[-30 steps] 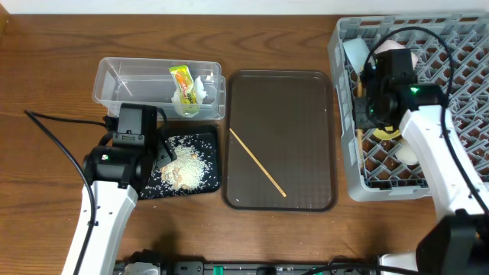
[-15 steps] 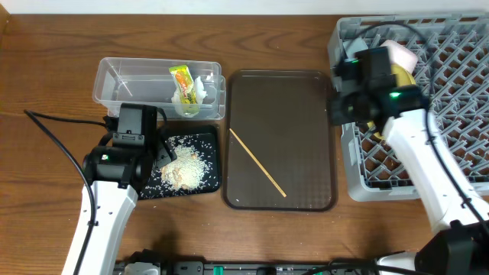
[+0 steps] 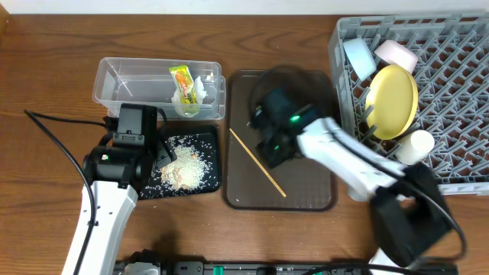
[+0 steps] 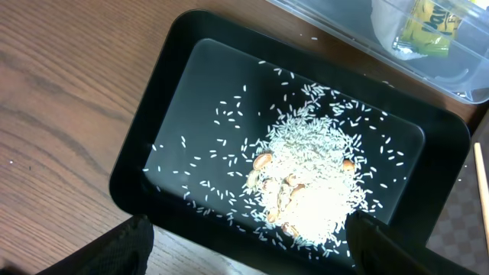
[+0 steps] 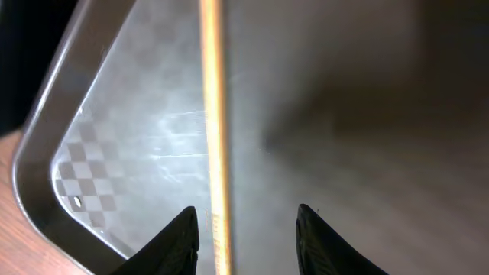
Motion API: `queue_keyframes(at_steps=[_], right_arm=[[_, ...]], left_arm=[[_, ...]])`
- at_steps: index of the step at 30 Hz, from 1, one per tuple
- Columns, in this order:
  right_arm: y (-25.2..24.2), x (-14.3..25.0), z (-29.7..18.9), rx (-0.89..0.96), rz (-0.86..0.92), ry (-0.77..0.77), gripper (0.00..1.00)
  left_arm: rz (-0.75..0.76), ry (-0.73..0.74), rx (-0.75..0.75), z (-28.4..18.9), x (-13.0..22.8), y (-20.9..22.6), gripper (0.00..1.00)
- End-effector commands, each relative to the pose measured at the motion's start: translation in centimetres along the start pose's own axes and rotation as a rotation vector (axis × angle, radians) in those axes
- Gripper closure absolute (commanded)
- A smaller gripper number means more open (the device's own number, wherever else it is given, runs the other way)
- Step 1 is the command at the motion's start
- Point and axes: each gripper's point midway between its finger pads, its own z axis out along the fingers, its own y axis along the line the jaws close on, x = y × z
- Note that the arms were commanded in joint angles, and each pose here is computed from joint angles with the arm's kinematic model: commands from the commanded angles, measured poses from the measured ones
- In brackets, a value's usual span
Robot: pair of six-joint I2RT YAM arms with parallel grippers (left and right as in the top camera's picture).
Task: Sort waste into correct bins and load items into the dishwasher rack
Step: 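Grasp the second chopstick and place it into the rack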
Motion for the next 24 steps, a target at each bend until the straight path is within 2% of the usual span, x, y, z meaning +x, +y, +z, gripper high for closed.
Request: queue_keyframes(at_steps=[1,4,6,9,11,15,24], right_arm=[[1.6,1.0,2.7,-0.004,-0.041,0.064,0.61],[1.5,1.9,4.5,0.044,-0.052,0.111,0.62],[0.7,2.2,5.1,0.1,-0.022,0.127,0.68],[-0.3,2.1,5.0,0.158,0.009,0.119,0.9],[-1.1,1.6,4.4,0.193,0.024,0.099,0.99],[-2.9,0.6,1.9,0.253,0.051,0.047,0.99],[-9.1,-2.4,-9.8,0.309,0.206,-0.244,0.99]], left_arm=[[-0.018,-0.015,-0.016,-0.2,-0.4,0.3,0.17],[-0.018,-0.014,-0.016,-0.2,-0.4,0.3,0.17],[-0.017,-0.013,-0.017,-0.2,-0.4,0.4,0.17],[-0.017,-0.013,-0.017,-0.2,-0.4,0.4,0.17],[-0.017,-0.013,-0.017,-0.2,-0.4,0.3,0.17],[-0.017,-0.012,-0.018,-0.2,-0.4,0.4,0.17],[-0.017,-0.012,-0.018,-0.2,-0.4,0.4,0.17]])
